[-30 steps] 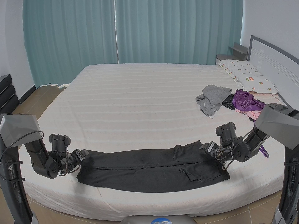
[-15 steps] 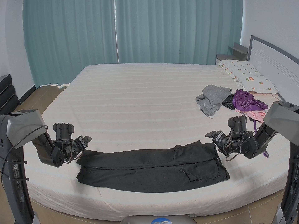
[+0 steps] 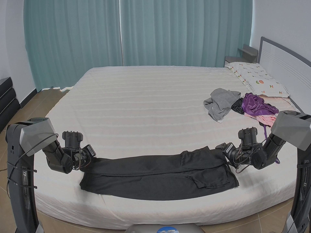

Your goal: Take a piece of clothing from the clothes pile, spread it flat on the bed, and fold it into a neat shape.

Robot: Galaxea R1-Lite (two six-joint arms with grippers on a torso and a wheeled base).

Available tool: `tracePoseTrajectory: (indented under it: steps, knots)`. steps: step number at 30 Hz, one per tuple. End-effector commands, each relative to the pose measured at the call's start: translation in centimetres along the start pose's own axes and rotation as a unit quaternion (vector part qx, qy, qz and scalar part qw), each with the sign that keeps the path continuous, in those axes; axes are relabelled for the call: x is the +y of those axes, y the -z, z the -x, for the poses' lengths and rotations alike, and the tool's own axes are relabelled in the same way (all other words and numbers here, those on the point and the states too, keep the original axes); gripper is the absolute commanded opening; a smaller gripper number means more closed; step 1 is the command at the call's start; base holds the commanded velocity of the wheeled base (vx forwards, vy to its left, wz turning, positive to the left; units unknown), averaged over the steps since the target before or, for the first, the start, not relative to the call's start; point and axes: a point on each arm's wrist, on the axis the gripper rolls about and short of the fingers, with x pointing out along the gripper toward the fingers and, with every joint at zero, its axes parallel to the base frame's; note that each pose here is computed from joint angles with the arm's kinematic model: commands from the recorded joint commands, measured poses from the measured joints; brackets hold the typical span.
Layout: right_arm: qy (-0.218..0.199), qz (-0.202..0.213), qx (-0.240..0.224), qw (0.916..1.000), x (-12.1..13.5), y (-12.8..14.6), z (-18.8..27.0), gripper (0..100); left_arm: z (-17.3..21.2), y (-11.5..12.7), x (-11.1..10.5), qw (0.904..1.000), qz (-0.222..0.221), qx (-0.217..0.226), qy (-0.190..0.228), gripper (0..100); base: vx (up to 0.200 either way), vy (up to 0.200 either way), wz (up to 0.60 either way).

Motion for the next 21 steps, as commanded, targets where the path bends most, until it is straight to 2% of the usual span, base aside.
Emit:
tracePoseTrajectory:
  steps: [1, 8, 21]
  knots:
    - [0.004, -0.001, 0.003, 1.0000, -0.2, 0.2, -0.1, 100, -0.6, 0.0, 0.6, 0.9999, 0.008, -0.001, -0.007, 0, 0.000, 0.000, 0.00]
    - [0.004, -0.003, 0.004, 1.0000, -0.3, 0.2, -0.1, 100, -0.9, -1.8, 1.0, 0.9979, 0.058, -0.028, -0.005, 0, 0.000, 0.000, 0.00]
    - [0.003, -0.003, 0.004, 1.0000, -0.3, 0.2, -0.1, 100, -1.2, -1.8, 1.3, 0.9977, 0.061, -0.029, -0.006, 0, 0.000, 0.000, 0.00]
